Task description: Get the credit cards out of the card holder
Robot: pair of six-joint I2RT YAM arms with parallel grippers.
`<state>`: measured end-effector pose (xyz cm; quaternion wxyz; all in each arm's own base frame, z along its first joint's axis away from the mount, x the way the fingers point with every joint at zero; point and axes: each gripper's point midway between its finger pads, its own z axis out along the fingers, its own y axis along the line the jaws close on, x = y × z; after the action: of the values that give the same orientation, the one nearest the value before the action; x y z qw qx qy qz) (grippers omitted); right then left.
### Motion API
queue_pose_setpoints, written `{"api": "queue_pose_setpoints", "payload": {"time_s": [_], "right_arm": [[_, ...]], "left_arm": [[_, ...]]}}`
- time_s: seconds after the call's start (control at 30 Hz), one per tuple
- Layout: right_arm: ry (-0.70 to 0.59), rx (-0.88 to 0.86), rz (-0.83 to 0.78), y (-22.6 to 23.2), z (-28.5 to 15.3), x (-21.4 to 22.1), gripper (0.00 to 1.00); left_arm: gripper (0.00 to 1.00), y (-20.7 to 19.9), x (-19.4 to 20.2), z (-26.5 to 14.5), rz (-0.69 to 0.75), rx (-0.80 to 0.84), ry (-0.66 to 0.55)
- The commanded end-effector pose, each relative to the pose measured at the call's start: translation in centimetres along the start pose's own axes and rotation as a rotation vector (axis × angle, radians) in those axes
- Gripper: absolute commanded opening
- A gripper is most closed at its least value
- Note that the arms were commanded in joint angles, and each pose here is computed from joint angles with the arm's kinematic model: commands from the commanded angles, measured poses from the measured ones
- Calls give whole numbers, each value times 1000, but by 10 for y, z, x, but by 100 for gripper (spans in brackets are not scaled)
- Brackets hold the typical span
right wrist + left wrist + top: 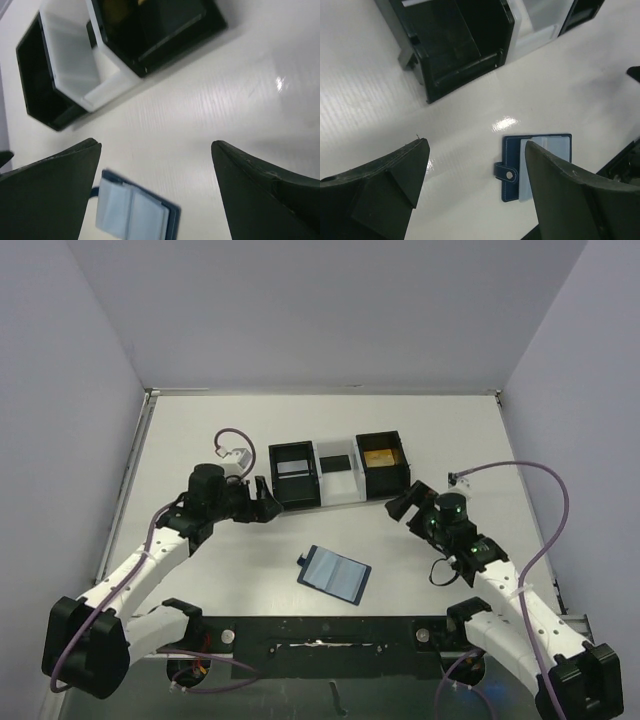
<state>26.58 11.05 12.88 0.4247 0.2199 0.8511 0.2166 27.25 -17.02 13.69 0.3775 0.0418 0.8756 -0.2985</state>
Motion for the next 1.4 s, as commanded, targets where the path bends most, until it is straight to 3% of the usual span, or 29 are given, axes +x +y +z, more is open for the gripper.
{"api": "queue_pose_setpoints", "payload": {"time_s": [0.0,0.17,0.4,0.53,0.73,1.13,1.37], "right_arm": [[179,-279,174,35,-10,48,99],[285,-320,212,34,-18,90,89],[407,-305,176,42,-25,128,65],[463,-272,162,45,-27,149,58],[531,-257,132,48,-35,177,53],[546,-221,128,49,-27,184,47],[546,-245,94,60,-24,181,41]], "left_arm": [[75,-26,7,8,-20,63,25],[71,-42,37,17,-71,94,99],[64,-61,63,26,-39,111,181],[60,-68,82,33,-8,107,234],[56,-69,98,41,4,86,277],[45,-59,133,51,43,20,378],[25,-58,147,50,45,-5,407]]}}
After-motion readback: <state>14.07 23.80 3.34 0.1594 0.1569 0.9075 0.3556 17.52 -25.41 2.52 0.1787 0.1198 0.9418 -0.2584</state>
